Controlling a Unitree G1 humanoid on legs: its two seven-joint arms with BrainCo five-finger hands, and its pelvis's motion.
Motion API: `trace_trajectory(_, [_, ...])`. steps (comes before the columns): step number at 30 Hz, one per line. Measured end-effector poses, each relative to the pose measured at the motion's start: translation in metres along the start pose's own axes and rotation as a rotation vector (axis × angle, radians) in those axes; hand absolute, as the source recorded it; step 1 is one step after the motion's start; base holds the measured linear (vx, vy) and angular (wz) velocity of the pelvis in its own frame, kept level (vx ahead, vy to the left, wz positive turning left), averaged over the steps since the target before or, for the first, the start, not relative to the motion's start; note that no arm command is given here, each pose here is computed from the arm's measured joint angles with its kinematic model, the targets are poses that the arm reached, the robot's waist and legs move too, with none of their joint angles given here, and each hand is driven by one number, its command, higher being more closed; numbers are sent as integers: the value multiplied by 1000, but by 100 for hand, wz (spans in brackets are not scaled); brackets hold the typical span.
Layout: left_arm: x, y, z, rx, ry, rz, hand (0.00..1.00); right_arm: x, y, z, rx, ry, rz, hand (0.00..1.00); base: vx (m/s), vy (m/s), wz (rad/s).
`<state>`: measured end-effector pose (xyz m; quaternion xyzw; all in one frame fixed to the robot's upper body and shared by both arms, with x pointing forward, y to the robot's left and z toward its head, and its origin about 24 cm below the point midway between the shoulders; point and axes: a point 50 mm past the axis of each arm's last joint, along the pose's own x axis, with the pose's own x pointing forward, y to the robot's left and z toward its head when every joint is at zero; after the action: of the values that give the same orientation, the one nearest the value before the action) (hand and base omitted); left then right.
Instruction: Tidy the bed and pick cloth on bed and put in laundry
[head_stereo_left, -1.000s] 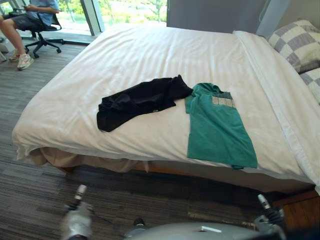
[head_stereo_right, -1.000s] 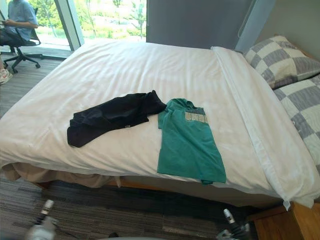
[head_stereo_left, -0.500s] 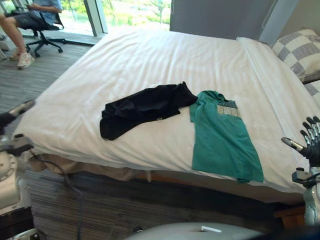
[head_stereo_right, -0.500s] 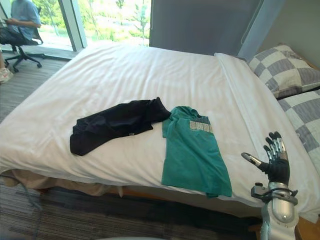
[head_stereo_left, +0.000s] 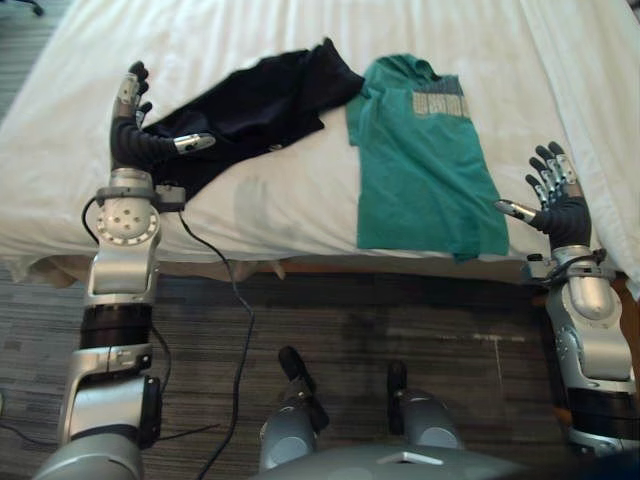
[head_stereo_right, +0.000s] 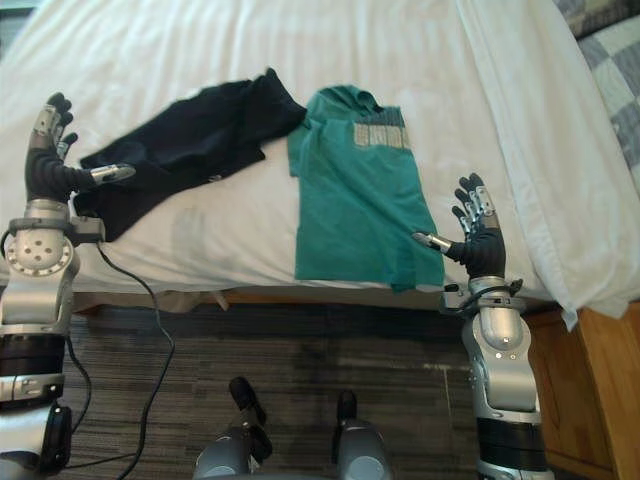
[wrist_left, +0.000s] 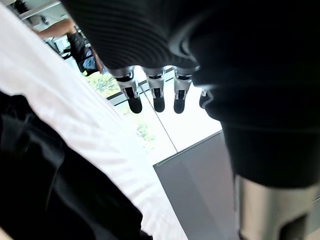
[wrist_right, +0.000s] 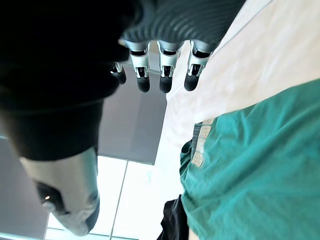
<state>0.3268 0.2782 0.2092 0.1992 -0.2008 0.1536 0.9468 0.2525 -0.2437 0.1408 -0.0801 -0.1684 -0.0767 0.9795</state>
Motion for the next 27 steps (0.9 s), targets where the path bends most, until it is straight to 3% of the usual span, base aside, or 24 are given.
trace_trajectory(7, [35,-11,35,8,-42,86,0,-12,-14,-2,-17,4,-9,0,27,-23,-11])
trace_trajectory(12, [63,16,72,79,-69,239,0,-23,-42,-2,-57,-22,-66,0,-22,-55,-2])
trace_trajectory(24, [73,56,76,219,152,421,0,-35,-67,3,-76,-93,-110,0,-16,-57,8])
trace_trajectory(27, [71,67,76,333,191,485,0,-33,-72,7,-75,-112,-117,0,-21,-56,15])
